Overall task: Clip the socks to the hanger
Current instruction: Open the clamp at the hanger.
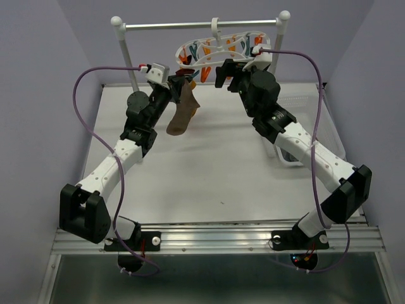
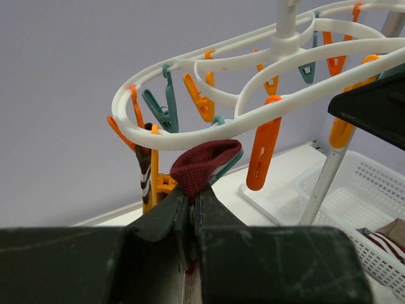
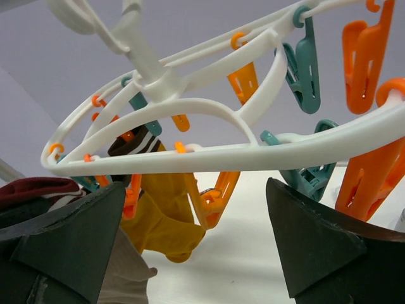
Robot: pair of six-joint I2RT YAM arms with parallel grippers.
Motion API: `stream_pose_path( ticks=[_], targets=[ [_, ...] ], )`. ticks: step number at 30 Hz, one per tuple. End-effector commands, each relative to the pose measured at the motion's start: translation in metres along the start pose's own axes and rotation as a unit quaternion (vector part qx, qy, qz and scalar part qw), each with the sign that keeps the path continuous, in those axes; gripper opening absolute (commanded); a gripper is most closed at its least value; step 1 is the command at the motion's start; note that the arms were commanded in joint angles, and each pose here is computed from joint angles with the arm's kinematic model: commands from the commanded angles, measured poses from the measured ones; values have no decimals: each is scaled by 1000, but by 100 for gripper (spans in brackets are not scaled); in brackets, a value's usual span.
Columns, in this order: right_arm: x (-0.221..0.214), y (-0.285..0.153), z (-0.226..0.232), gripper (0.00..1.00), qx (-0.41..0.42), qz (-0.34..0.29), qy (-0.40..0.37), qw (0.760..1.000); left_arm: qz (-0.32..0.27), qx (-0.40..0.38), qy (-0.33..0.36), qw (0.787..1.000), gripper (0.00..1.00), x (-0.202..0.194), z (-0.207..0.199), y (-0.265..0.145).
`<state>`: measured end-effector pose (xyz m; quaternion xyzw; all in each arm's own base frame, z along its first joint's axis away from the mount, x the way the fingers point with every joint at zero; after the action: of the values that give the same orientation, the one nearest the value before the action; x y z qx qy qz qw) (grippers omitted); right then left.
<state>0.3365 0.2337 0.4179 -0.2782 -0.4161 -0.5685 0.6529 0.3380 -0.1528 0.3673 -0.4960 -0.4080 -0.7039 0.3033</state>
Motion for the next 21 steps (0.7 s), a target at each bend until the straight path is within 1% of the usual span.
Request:
stream_pose_path(
  ticks=[1,8,15,19,20,21],
  targets=[
    [24,7,5,96,32,-20,35,999,-56,17,12,998,0,25,4,-3],
    [24,17,3,87,73,-1,32,997,-51,30,12,998,0,19,6,0],
    [30,18,2,86,79,-10,16,997,-47,53,20,997,0,13,10,3],
    [31,21,-8,85,79,-9,12,997,-45,56,19,997,0,12,11,5],
    [30,20,-6,85,97,-2,12,995,-47,56,20,997,0,13,12,6],
    [31,21,-10,85,98,-2,12,995,-46,57,20,997,0,13,12,7]
  ],
)
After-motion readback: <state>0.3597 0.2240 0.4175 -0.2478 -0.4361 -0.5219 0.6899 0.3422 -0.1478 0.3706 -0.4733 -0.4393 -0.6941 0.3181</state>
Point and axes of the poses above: each gripper's point midway between its finger pads, its own y axis out along the fingers, its own z axis along the line the jaws close on, x = y × z, the point moved 10 cm from there along -y, back along the fingers, and after that the axes turned 14 degrees about y, right-handed, at the moved point
